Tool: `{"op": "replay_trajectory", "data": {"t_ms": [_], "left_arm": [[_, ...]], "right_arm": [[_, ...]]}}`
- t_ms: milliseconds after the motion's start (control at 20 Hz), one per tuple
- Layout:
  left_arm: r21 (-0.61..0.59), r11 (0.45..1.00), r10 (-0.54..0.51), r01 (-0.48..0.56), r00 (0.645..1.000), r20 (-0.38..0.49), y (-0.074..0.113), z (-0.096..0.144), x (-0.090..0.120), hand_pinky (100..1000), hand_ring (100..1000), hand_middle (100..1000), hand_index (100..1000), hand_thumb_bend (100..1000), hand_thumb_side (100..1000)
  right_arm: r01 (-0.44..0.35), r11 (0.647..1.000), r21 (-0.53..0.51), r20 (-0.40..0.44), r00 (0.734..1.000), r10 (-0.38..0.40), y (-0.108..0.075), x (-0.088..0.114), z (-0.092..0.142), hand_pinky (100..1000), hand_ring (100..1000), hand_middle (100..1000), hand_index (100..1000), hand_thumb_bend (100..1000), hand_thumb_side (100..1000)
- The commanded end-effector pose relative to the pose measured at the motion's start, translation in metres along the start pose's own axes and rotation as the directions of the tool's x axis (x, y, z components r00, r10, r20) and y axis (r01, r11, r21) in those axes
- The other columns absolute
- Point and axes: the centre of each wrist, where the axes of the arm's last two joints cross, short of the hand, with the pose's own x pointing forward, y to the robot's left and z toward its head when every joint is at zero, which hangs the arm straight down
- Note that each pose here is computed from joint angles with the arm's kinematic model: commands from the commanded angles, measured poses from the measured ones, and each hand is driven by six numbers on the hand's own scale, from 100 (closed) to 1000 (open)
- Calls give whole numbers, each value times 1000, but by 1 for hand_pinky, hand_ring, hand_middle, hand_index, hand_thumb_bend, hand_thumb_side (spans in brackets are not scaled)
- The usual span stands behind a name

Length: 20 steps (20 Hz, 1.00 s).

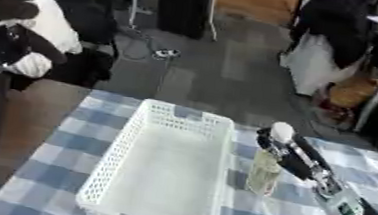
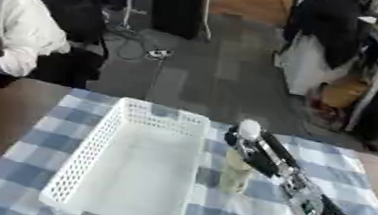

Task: Pick up objects on the table and place them in the box.

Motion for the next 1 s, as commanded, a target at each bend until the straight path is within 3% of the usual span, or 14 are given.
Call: {"op": "replay_trajectory", "data": {"t_ms": [50, 250, 350, 550, 750, 1000], "left_arm": [[-8, 1000, 7, -6, 999, 39, 0, -7, 7, 518, 464, 804, 754, 266, 973], [-10, 1000, 5, -5, 999, 38, 0, -7, 7, 517, 462, 802, 753, 266, 973], [-11, 1000, 3, -3, 999, 37, 1, -7, 7, 517, 462, 801, 753, 266, 973], [-10, 1000, -3, 3, 999, 34, 2, -7, 6, 517, 461, 800, 753, 266, 973], [-7, 1000, -18, 18, 1000, 22, 5, -4, 4, 518, 461, 800, 753, 265, 973], [3, 999, -43, 43, 999, 4, 10, 0, 2, 519, 463, 800, 753, 263, 973]], "right_arm": [[2, 991, -131, 15, 1000, 0, -19, 2, -2, 100, 100, 100, 267, 100, 898], [-2, 986, -168, 62, 998, 12, -17, -1, 3, 100, 100, 100, 161, 100, 858], [-7, 983, -185, 102, 994, 26, -17, -2, 5, 100, 100, 100, 142, 100, 890], [15, 977, -211, 177, 984, 23, -18, 1, 6, 100, 100, 100, 137, 100, 821], [76, 980, -186, 253, 967, -27, -31, 18, -4, 100, 100, 100, 135, 100, 788], [185, 974, -128, 305, 942, -138, -59, 56, -17, 100, 100, 100, 133, 100, 779]]}}
